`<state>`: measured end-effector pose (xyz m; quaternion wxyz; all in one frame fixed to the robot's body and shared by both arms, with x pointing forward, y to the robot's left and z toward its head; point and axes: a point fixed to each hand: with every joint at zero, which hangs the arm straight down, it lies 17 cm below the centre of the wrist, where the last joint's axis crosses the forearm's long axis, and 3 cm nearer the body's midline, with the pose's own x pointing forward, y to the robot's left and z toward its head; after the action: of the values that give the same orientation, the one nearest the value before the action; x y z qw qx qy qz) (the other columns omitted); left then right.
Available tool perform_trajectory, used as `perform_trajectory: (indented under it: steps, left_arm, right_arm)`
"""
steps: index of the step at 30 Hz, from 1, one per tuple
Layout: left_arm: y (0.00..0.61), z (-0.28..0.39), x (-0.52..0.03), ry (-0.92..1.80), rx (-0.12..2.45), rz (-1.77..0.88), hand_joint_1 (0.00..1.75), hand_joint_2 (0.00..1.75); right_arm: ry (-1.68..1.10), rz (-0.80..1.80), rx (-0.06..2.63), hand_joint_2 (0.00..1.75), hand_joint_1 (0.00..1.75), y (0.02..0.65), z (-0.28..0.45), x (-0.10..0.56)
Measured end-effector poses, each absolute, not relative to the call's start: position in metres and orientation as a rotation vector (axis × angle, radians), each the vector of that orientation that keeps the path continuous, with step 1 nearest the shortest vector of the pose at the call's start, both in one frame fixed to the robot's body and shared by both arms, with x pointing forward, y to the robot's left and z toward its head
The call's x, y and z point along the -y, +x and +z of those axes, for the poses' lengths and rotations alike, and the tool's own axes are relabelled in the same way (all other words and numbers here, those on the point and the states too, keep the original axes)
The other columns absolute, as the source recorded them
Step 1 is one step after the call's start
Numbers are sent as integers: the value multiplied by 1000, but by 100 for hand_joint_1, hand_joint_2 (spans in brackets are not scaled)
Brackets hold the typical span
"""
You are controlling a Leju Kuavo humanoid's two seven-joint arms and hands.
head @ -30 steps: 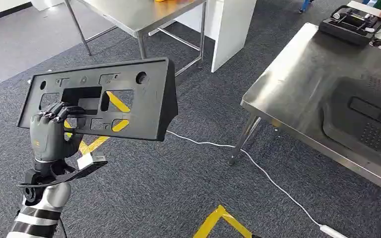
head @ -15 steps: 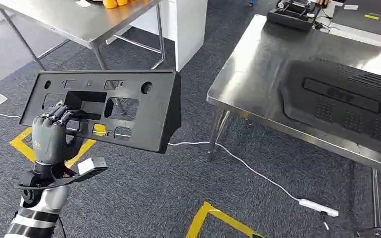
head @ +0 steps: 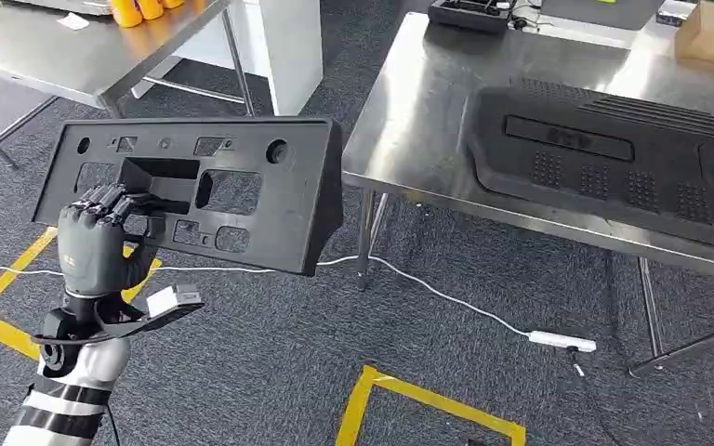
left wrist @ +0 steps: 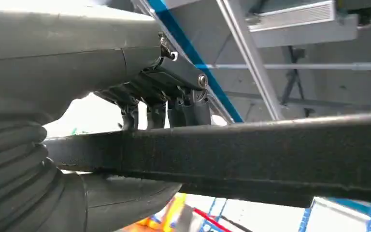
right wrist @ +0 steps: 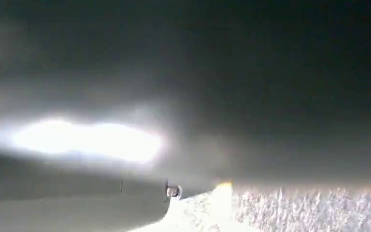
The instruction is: Take the parts from the cabinet and place them on the table.
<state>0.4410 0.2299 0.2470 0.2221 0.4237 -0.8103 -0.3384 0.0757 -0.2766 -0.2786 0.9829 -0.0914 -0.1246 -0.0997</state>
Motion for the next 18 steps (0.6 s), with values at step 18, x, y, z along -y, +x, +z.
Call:
perform_trajectory:
  steps: [18]
  left_arm:
    - [443, 248, -226, 1186, 2241, -949, 175, 175]
  right_arm:
    - [-176, -208, 234, 0, 0, 67, -280, 273]
